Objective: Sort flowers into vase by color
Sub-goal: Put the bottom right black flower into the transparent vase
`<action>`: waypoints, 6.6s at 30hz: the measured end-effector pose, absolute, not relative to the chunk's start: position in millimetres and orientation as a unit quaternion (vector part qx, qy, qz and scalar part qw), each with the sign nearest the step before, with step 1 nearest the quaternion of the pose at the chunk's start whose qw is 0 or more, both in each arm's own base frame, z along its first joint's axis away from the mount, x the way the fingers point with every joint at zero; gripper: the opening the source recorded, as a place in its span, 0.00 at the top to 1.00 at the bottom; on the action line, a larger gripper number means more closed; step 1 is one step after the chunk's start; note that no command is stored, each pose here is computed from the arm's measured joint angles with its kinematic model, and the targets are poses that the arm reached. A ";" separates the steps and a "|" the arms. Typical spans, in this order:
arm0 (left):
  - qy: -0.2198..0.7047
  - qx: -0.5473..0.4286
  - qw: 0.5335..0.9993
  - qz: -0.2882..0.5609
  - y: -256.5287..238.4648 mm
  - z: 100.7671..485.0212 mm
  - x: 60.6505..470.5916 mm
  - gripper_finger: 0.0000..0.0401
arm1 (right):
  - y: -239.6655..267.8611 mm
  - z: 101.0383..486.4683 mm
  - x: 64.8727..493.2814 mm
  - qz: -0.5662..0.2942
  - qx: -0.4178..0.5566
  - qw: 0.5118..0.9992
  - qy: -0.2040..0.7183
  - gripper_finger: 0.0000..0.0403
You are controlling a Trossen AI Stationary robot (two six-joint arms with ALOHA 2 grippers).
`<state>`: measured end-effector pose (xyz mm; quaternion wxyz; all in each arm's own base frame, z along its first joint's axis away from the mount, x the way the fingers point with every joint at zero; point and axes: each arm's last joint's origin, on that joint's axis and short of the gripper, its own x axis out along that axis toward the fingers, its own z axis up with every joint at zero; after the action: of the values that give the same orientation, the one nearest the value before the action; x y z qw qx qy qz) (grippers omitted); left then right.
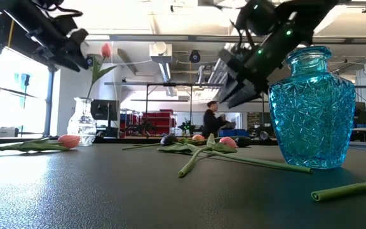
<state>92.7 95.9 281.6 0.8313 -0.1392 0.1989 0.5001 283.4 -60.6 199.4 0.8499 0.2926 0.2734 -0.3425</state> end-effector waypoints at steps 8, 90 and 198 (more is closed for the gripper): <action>0.189 -0.098 0.860 0.464 79.0 288.2 91.3 0.61 | -121.4 210.7 265.4 -0.354 0.234 0.838 0.343 0.65; 0.180 0.012 0.983 0.027 -59.9 207.3 281.9 0.70 | 173.3 172.9 139.1 -0.008 0.073 0.724 0.686 0.65; 0.178 -0.155 0.971 -0.037 -13.8 235.6 303.0 0.56 | 83.4 311.2 347.2 -0.010 -0.777 0.489 0.397 1.00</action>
<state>303.0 -13.8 235.6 0.9710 -0.1548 0.1782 -0.0371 347.2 83.4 311.2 0.4888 -0.7767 0.3971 -0.0102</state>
